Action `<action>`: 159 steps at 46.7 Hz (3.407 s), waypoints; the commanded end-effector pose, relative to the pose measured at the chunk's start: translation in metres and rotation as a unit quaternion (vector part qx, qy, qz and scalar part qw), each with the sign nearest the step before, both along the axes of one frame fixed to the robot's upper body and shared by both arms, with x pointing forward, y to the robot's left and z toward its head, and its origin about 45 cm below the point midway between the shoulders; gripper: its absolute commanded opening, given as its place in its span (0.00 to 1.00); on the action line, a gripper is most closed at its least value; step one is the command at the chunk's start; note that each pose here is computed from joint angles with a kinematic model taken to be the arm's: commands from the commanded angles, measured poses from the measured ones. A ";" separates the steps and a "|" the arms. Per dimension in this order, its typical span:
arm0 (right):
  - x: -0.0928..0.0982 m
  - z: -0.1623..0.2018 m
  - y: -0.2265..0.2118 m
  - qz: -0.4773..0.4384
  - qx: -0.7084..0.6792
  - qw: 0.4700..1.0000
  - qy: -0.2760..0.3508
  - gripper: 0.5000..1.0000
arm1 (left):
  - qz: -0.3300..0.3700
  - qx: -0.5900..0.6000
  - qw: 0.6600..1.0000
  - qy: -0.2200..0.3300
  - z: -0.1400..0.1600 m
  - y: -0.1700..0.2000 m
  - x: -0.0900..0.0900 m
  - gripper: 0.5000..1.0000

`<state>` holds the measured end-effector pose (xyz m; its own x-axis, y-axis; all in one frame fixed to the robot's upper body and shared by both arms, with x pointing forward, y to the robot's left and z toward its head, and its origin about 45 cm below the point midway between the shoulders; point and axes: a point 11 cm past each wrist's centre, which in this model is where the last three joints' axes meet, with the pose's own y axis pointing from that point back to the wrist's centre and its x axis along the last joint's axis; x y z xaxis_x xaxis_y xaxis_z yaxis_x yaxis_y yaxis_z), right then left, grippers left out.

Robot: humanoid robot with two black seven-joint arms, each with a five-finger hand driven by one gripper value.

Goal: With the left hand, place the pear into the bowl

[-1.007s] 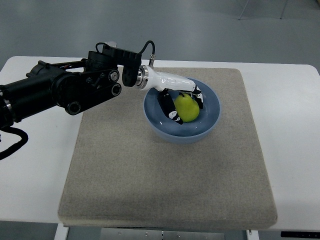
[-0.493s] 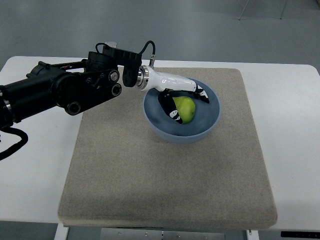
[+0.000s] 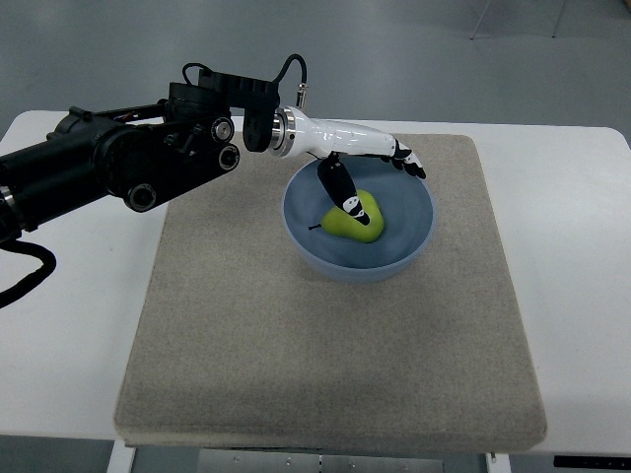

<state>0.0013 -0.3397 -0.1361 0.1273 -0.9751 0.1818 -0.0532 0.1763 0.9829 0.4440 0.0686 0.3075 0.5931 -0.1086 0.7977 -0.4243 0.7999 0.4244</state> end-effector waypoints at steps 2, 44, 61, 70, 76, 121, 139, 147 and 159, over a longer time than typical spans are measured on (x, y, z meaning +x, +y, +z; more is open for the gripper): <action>0.000 0.000 0.000 0.000 0.000 1.000 0.000 0.85 | 0.006 -0.006 1.000 -0.008 0.008 0.001 0.004 0.84; 0.000 0.000 0.000 0.000 0.000 1.000 0.000 0.85 | 0.316 -0.074 0.942 -0.085 0.033 0.147 0.103 0.80; 0.000 0.000 0.000 0.000 0.000 1.000 0.000 0.85 | 0.430 -0.192 0.879 -0.080 0.030 0.182 0.111 0.83; 0.000 0.000 0.000 0.000 0.000 1.000 0.000 0.85 | 0.479 -0.261 0.837 -0.050 0.010 0.187 0.109 0.82; 0.000 0.000 0.000 0.000 0.000 1.000 0.000 0.85 | 0.513 -0.313 0.799 -0.027 -0.001 0.192 0.107 0.81; 0.000 0.000 0.000 0.000 0.000 1.000 0.000 0.85 | 0.512 -0.605 0.587 0.165 -0.058 0.224 0.081 0.83; 0.000 0.000 0.000 0.000 0.000 1.000 0.000 0.85 | 0.521 -0.612 0.569 0.176 -0.073 0.228 0.075 0.99; 0.000 0.000 0.000 0.000 0.000 1.000 0.000 0.85 | 0.518 -0.616 0.567 0.178 -0.072 0.227 0.075 0.99; 0.000 0.000 0.000 0.000 0.000 1.000 0.000 0.85 | 0.482 -0.659 0.536 0.215 -0.070 0.228 0.073 0.99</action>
